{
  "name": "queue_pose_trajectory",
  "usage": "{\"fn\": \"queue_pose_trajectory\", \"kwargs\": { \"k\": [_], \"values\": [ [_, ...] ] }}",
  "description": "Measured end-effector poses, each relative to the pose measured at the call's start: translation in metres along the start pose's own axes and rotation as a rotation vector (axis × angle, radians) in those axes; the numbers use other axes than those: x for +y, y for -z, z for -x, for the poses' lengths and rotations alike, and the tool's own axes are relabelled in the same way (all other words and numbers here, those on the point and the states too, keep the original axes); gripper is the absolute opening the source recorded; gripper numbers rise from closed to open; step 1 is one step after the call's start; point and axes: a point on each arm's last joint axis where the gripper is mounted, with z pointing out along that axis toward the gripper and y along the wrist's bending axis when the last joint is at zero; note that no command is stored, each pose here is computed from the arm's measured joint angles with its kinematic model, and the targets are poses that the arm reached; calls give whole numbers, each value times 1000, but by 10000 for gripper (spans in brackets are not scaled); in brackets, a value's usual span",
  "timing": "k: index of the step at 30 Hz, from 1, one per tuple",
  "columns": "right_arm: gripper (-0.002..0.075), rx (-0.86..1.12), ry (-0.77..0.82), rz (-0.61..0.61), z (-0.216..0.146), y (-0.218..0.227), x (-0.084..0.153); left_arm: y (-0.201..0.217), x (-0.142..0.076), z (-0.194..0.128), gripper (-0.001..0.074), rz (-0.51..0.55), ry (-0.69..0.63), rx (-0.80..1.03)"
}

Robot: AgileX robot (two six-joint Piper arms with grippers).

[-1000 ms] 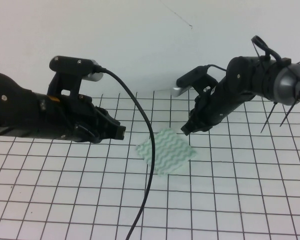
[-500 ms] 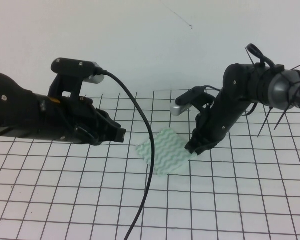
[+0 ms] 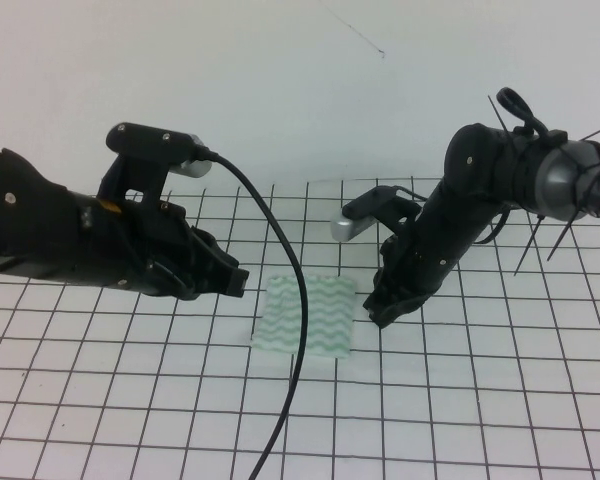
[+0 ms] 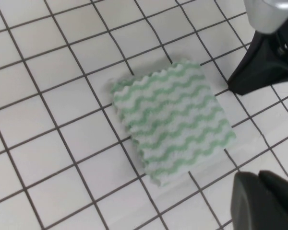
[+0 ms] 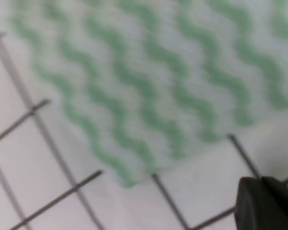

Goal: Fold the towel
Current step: 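Fold the patterned cloth into a small square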

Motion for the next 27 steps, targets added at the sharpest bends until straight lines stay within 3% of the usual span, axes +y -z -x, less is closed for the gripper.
{"fn": "queue_pose_trajectory", "kwargs": {
  "k": [6, 12, 19, 27],
  "values": [
    [-1, -115, -38, -52, 12, 19, 0, -1, 3, 3, -1, 32, -21, -30],
    [-1, -309, -43, -46, 34, 44, 15, -22, 13, 4, -1, 67, -76, -59],
    [-1, -232, -9, 14, 31, 15, 52, -74, 28, -14, -1, 60, -71, 79],
    [-1, -138, -57, -5, 8, -22, 41, -119, 41, -39, -1, 12, -22, 174]
  ]
}}
